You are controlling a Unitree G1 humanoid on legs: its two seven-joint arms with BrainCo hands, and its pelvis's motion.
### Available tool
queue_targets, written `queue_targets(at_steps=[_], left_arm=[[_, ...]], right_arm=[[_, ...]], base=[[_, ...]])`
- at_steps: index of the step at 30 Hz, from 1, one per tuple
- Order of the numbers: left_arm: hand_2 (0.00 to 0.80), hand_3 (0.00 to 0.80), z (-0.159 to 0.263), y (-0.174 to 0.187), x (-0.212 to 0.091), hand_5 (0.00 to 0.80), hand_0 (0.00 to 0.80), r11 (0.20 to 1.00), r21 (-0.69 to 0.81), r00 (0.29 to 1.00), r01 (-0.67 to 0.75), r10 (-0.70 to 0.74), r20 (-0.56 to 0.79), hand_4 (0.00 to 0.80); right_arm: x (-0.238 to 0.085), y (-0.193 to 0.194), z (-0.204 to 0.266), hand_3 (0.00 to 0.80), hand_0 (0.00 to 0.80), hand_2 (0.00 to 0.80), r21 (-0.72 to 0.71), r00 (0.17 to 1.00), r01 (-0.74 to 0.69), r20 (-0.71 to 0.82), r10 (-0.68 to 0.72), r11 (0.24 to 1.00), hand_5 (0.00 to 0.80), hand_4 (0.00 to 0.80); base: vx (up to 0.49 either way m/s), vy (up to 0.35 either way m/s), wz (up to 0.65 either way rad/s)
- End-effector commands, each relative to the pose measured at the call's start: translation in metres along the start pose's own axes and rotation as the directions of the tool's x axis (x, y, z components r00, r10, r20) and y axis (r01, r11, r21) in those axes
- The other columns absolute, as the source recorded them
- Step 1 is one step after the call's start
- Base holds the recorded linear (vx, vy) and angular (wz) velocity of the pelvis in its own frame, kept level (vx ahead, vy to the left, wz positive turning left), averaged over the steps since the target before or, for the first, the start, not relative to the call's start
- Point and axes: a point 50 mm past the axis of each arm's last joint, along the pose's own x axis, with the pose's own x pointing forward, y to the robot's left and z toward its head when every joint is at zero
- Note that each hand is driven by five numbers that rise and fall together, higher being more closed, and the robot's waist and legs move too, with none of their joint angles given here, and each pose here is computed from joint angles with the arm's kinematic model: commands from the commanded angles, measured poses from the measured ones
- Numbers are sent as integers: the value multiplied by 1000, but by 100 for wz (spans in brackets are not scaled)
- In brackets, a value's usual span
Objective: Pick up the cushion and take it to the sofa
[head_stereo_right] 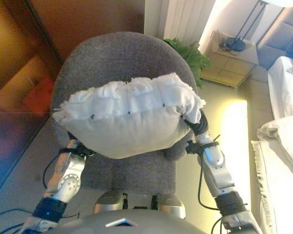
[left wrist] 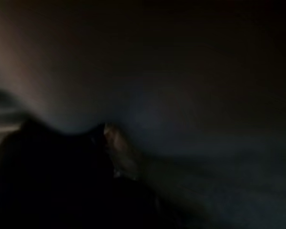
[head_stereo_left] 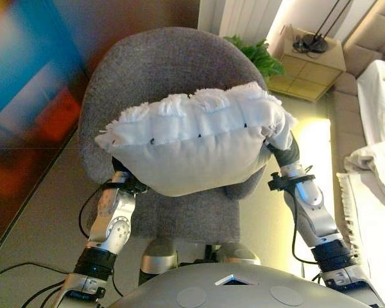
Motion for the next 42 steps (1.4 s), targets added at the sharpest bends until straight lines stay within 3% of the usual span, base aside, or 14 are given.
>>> queue_targets(at_steps=[1, 5, 10, 14, 22, 25, 26, 27, 28, 29, 30, 33, 39, 42], left_arm=[[800, 800, 8, -53, 22, 800, 800, 978, 88, 978, 190, -196, 73, 800], [800, 800, 5, -50, 48, 800, 800, 983, 136, 990, 120, -128, 54, 800], [800, 800, 37, -92, 100, 800, 800, 981, 154, 981, 115, -136, 139, 800], [800, 800, 54, -103, 115, 800, 800, 981, 180, 974, 76, -112, 199, 800], [800, 800, 93, -111, 148, 800, 800, 956, 294, 967, 20, -93, 237, 800], [800, 800, 104, -110, 163, 800, 800, 939, 343, 989, 4, -55, 138, 800], [700, 700, 107, -107, 167, 700, 700, 940, 342, 994, -7, -30, 103, 700], [44, 44, 110, -102, 171, 44, 44, 938, 346, 998, -13, -8, 60, 44], [0, 0, 110, -97, 173, 0, 0, 936, 351, 1000, -17, 13, 15, 0], [0, 0, 110, -92, 175, 0, 0, 937, 348, 999, -15, 27, -31, 0], [0, 0, 112, -86, 176, 0, 0, 937, 349, 997, -24, 45, -54, 0], [0, 0, 126, -69, 177, 0, 0, 917, 392, 995, -73, 95, -37, 0], [0, 0, 154, 12, 162, 0, 0, 846, 431, 938, -315, 348, 2, 0], [0, 0, 174, 58, 144, 0, 0, 820, 305, 868, -485, 495, 49, 0]], right_arm=[[27, 47, 11, 800, 800, 800, 146, 978, -204, 81, 194, 968, 800, 800], [61, 65, 4, 800, 800, 800, 107, 977, -211, 4, 212, 972, 800, 800], [139, 70, 58, 800, 800, 800, 59, 987, -160, 29, 158, 985, 800, 800], [154, 68, 74, 800, 800, 800, -38, 988, -148, 28, 149, 988, 800, 800], [176, 44, 104, 800, 800, 800, -42, 998, -58, 30, 59, 997, 800, 800], [185, 31, 117, 800, 800, 800, -103, 1000, -11, -30, 8, 995, 800, 800], [187, 25, 119, 800, 800, 800, -110, 998, 9, -64, -17, 994, 800, 800], [187, 18, 120, 800, 800, 800, -118, 993, 31, -108, -44, 993, 800, 800], [187, 10, 120, 753, 753, 753, -124, 988, 51, -138, -68, 991, 753, 753], [187, 3, 121, 41, 41, 41, -136, 981, 83, -164, -106, 987, 41, 41], [187, -5, 126, 0, 0, 0, -145, 977, 119, -158, -142, 982, 0, 0], [185, -20, 135, 0, 0, 0, -122, 967, 192, -144, -209, 974, 0, 0], [159, -96, 158, 0, 0, 0, -69, 892, 440, -84, -444, 895, 0, 0], [140, -132, 169, 0, 0, 0, 23, 852, 524, -31, -523, 852, 0, 0]], base=[[201, -54, 3], [-15, -28, 11], [-308, -9, 21], [-171, 30, 20], [-34, 17, 7], [-41, 79, 15], [-6, 102, 13], [8, 91, 12], [18, 88, 12], [9, 77, 13], [19, 70, 11], [66, 57, 15], [41, 71, 3], [37, 61, -8]])
